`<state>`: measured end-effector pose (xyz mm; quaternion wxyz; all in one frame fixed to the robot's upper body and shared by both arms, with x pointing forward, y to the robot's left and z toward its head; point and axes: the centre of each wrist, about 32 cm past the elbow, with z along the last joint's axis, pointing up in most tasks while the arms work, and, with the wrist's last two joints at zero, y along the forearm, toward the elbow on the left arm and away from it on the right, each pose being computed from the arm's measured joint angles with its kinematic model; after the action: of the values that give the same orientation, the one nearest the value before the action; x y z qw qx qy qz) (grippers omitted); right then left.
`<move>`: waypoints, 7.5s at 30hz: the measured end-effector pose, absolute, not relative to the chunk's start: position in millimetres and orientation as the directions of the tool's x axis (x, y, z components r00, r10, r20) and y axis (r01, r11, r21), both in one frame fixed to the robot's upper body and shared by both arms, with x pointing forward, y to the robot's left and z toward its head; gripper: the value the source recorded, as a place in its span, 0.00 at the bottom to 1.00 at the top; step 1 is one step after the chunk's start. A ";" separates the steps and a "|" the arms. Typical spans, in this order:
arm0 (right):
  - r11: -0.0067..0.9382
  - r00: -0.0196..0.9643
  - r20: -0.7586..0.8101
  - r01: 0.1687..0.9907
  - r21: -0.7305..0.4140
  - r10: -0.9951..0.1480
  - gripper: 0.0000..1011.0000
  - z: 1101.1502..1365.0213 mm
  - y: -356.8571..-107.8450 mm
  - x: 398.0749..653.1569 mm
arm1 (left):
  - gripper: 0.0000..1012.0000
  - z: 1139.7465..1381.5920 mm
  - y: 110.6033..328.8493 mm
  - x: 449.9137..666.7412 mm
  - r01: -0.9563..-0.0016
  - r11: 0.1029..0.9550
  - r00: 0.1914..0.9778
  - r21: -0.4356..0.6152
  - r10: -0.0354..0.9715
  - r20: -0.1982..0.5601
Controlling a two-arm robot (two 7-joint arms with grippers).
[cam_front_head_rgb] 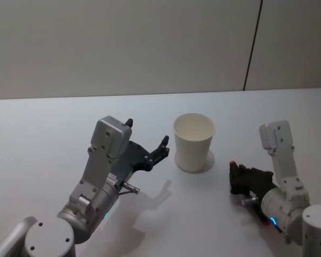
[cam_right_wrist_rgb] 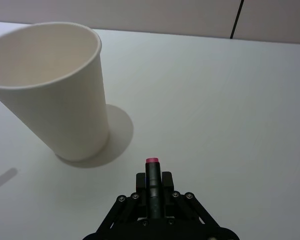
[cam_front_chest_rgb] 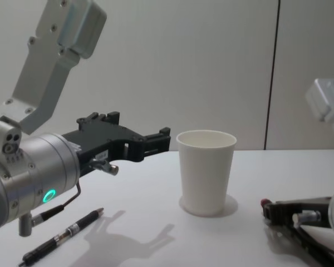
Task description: Place the pen into the pen holder.
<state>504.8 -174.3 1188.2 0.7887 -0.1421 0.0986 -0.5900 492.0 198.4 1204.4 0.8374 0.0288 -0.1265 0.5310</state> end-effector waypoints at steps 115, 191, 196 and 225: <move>0.765 0.671 0.403 0.411 0.496 -0.622 0.17 1197.0 -178.5 628.7 | 0.99 1204.4 198.4 492.0 -0.897 0.434 0.404 -0.086 0.882 0.242; 0.526 0.453 0.271 0.680 0.511 -0.849 0.99 1197.0 -183.3 568.6 | 0.99 1204.4 198.4 492.0 -0.897 0.434 0.404 -0.086 0.882 0.242; 0.471 0.402 0.245 0.729 0.497 -0.882 0.99 1195.6 -189.6 545.9 | 0.99 1204.4 198.4 492.0 -0.897 0.434 0.404 -0.086 0.882 0.242; 0.260 0.236 0.109 0.895 0.362 -0.965 0.99 1170.5 -230.7 446.2 | 0.99 1204.4 198.4 492.0 -0.897 0.434 0.404 -0.086 0.882 0.242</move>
<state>446.2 -230.7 1170.5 0.7782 0.1123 -0.1565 -0.5978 492.0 198.4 1204.4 0.8374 0.0289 -0.1264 0.5310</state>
